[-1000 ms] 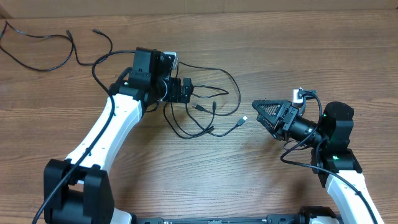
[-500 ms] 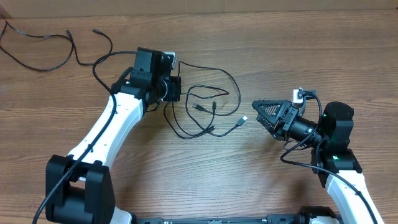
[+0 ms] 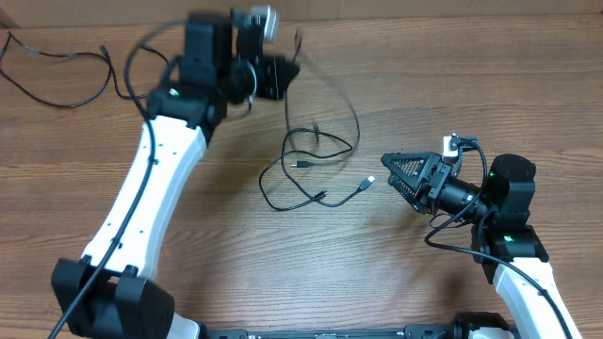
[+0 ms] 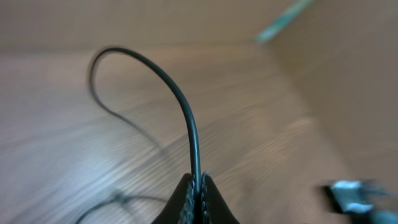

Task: Untangle cables
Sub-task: 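Grasp a black cable from the pile and lift it upward, then pull the left gripper with the cable leftward and lay it down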

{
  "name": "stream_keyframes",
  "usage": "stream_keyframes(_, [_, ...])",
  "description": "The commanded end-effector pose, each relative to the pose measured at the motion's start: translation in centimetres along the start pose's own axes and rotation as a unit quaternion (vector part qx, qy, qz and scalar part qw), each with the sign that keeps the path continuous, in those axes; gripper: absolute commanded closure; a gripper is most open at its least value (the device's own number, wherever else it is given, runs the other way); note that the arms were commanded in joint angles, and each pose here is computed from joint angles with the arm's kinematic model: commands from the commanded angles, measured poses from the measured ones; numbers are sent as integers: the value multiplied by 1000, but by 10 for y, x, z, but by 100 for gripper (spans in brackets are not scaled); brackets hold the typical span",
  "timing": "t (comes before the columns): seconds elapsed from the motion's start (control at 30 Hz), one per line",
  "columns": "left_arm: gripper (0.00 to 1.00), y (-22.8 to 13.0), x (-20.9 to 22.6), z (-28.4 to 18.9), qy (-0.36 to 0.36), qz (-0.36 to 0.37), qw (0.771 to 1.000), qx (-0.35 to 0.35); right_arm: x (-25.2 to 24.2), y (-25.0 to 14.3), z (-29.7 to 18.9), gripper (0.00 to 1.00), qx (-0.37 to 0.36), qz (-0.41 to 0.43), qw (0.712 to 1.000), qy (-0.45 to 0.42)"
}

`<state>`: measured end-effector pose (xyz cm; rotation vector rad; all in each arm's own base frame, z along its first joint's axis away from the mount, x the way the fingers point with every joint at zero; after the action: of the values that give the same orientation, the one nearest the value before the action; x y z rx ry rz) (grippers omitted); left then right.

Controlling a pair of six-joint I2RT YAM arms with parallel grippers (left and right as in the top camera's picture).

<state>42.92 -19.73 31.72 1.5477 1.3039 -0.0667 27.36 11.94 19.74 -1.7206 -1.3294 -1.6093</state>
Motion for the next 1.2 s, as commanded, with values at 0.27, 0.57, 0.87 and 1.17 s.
stream_keyframes(0.27, [96, 72, -153, -99, -212, 92, 970, -69, 5, 1, -1, 0, 0, -11, 1000, 5])
stream_keyframes(0.57, [96, 108, -215, -158, -291, 127, 937, -144, 5, 1, -1, 0, 0, -11, 1000, 6])
stream_keyframes(0.87, [96, 141, -200, -184, -270, 124, 929, -219, 7, -1, -1, 0, 6, -11, 1000, 10])
stream_keyframes(1.17, [96, 169, -150, -202, -198, 66, 941, -268, 7, -1, -1, 0, 6, -22, 1000, 10])
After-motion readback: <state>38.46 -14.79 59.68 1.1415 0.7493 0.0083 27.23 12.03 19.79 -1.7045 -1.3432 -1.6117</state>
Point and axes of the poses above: each gripper's point midway between its finger pads, its own z axis out along the fingers, its own x axis along the line the jaws close on, y = z × x, the point moved 2 cm from there along -z, back along the fingers, and after that the axes turned 7 degrees about -z, right-handed, at the moved point
